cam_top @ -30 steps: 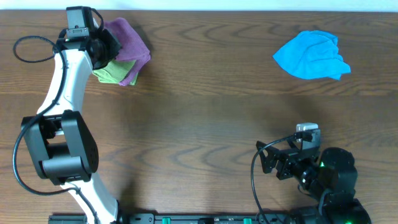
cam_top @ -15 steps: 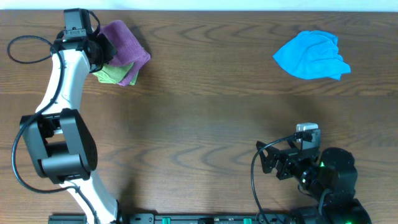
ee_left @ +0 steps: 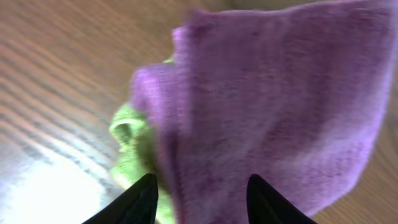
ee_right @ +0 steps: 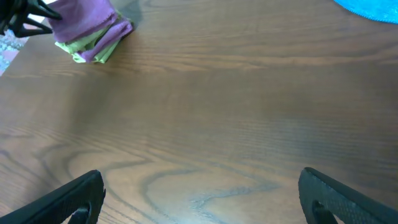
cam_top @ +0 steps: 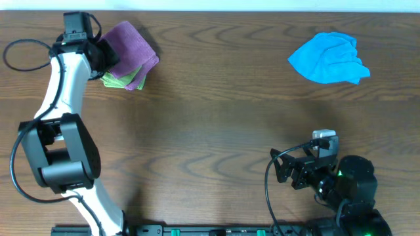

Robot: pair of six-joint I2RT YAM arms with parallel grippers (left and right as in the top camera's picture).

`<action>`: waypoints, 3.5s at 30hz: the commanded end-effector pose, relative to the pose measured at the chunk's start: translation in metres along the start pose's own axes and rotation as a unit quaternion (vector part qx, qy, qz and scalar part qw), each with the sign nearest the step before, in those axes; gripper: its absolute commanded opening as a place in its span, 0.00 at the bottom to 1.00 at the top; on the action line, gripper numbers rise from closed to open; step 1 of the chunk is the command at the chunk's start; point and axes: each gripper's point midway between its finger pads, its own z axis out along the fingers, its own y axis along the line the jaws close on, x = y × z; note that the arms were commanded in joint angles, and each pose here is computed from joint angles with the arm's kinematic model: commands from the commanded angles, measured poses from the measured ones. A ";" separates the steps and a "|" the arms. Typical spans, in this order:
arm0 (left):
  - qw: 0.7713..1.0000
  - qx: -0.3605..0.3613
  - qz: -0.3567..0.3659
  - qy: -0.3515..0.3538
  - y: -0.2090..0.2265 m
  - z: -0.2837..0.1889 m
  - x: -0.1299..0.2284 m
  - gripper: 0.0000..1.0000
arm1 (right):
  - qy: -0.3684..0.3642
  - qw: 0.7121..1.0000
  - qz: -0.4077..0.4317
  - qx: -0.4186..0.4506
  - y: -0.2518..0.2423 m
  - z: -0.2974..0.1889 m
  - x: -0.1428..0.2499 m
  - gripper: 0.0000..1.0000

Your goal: Fold the cloth

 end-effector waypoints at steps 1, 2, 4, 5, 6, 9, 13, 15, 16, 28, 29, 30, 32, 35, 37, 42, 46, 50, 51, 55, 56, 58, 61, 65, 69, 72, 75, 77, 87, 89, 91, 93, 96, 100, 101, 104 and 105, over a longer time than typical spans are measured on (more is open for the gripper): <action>1.000 -0.012 -0.004 -0.001 0.015 -0.002 -0.007 0.47 | 0.000 1.000 0.011 0.000 -0.001 0.000 0.001 0.99; 1.000 -0.011 -0.006 -0.002 0.016 -0.005 -0.008 0.47 | 0.000 1.000 0.011 0.000 -0.001 0.000 0.001 0.99; 1.000 -0.007 -0.008 -0.008 0.017 -0.014 -0.013 0.48 | 0.000 1.000 0.011 0.000 -0.001 0.000 0.001 0.99; 1.000 -0.005 -0.004 -0.014 0.017 -0.019 -0.015 0.49 | 0.000 1.000 0.011 0.000 -0.001 0.000 0.001 0.99; 1.000 -0.003 0.001 -0.021 0.016 -0.025 -0.018 0.50 | 0.000 1.000 0.011 0.000 -0.001 0.000 0.001 0.99; 0.999 0.006 0.013 -0.042 0.011 -0.044 -0.026 0.55 | 0.000 1.000 0.011 0.000 -0.001 0.000 0.001 0.99; 0.997 0.019 0.019 -0.068 0.004 -0.065 -0.035 0.60 | 0.000 1.000 0.010 0.000 -0.001 0.000 0.001 0.99; 0.997 0.028 0.022 -0.074 0.000 -0.070 -0.037 0.45 | 0.000 1.000 0.011 0.000 -0.001 0.000 0.001 0.99; 0.996 0.042 0.023 -0.075 -0.005 -0.071 -0.038 0.37 | 0.000 1.000 0.011 0.000 -0.001 0.000 0.001 0.99; 0.984 0.143 0.037 -0.101 -0.067 -0.040 -0.050 0.06 | 0.000 1.000 0.011 0.000 -0.001 0.000 0.001 0.99; 0.984 0.146 0.037 -0.099 -0.072 -0.033 -0.048 0.06 | 0.000 1.000 0.011 0.000 -0.001 0.000 0.001 0.99; 0.984 0.148 0.035 -0.097 -0.075 -0.025 -0.046 0.06 | 0.000 1.000 0.011 0.000 -0.001 0.000 0.001 0.99; 0.984 0.148 0.036 -0.088 -0.079 -0.006 -0.041 0.06 | 0.000 1.000 0.011 0.000 -0.001 0.000 0.001 0.99; 0.986 0.143 0.035 -0.071 -0.079 0.021 -0.031 0.06 | 0.000 1.000 0.011 0.000 -0.001 0.000 0.001 0.99; 0.988 0.136 0.033 -0.059 -0.075 0.038 -0.024 0.06 | 0.000 1.000 0.011 0.000 -0.001 0.000 0.001 0.99; 0.994 0.106 0.026 -0.029 -0.058 0.075 -0.007 0.06 | 0.000 1.000 0.011 0.000 -0.001 0.000 0.001 0.99; 0.995 0.100 0.024 -0.018 -0.053 0.085 -0.001 0.06 | 0.000 1.000 0.011 0.000 -0.001 0.000 0.001 0.99; 0.995 0.096 0.024 -0.019 -0.052 0.085 -0.001 0.06 | 0.000 1.000 0.011 0.000 -0.001 0.000 0.001 0.99; 0.995 0.095 0.024 -0.018 -0.052 0.085 -0.001 0.06 | 0.000 1.000 0.011 0.000 -0.001 0.000 0.001 0.99; 0.994 0.105 0.025 -0.015 -0.055 0.083 0.000 0.06 | 0.000 1.000 0.011 0.000 -0.001 0.000 0.001 0.99; 0.993 0.112 0.027 -0.015 -0.058 0.079 -0.001 0.06 | 0.000 1.000 0.011 0.000 -0.001 0.000 0.001 0.99; 0.992 0.119 0.028 -0.020 -0.062 0.071 -0.005 0.06 | 0.000 1.000 0.011 0.000 -0.001 0.000 0.001 0.99; 0.990 0.128 0.040 -0.040 -0.069 0.051 -0.015 0.15 | 0.000 1.000 0.011 0.000 -0.001 0.000 0.001 0.99; 0.985 0.141 0.075 -0.070 -0.079 0.012 -0.028 0.64 | 0.000 1.000 0.011 0.000 -0.001 0.000 0.001 0.99; 0.981 0.138 0.105 -0.086 -0.081 -0.028 -0.031 0.95 | 0.000 1.000 0.011 0.000 -0.001 0.000 0.001 0.99; 0.982 0.121 0.122 -0.083 -0.074 -0.050 -0.026 0.95 | 0.000 1.000 0.011 0.000 -0.001 0.000 0.001 0.99; 0.981 0.109 0.149 -0.067 -0.068 -0.069 -0.014 0.96 | 0.000 1.000 0.010 0.000 -0.001 0.000 0.000 0.99; 0.981 0.102 0.156 -0.052 -0.063 -0.079 -0.004 0.95 | 0.000 1.000 0.010 0.000 -0.001 0.000 0.001 0.99; 0.985 0.083 0.151 -0.014 -0.043 -0.141 0.030 0.95 | 0.000 1.000 0.011 0.000 -0.001 0.000 0.001 0.99; 0.986 0.074 0.147 -0.007 -0.034 -0.158 0.040 0.95 | 0.000 1.000 0.011 0.000 -0.001 0.000 0.001 0.99; 0.988 0.046 0.145 -0.001 -0.019 -0.176 0.051 0.95 | 0.000 1.000 0.011 0.000 -0.001 0.000 0.001 0.99; 0.989 0.024 0.146 -0.008 -0.007 -0.197 0.060 0.95 | 0.000 1.000 0.011 0.000 -0.001 0.000 0.001 0.99; 0.988 0.022 0.150 -0.030 0.002 -0.223 0.070 0.95 | 0.000 1.000 0.011 0.000 -0.001 0.000 0.001 0.99; 0.985 0.030 0.156 -0.064 0.016 -0.246 0.092 0.95 | 0.000 1.000 0.011 0.000 -0.001 0.000 0.001 0.99; 0.984 0.034 0.156 -0.073 0.020 -0.249 0.098 0.96 | 0.000 1.000 0.011 0.000 -0.001 0.000 0.001 0.99; 0.981 0.048 0.158 -0.105 0.030 -0.253 0.117 0.95 | 0.000 1.000 0.011 0.000 -0.001 0.000 0.001 0.99; 0.979 0.053 0.159 -0.113 0.033 -0.252 0.123 0.96 | 0.000 1.000 0.011 0.000 -0.001 0.000 0.001 0.99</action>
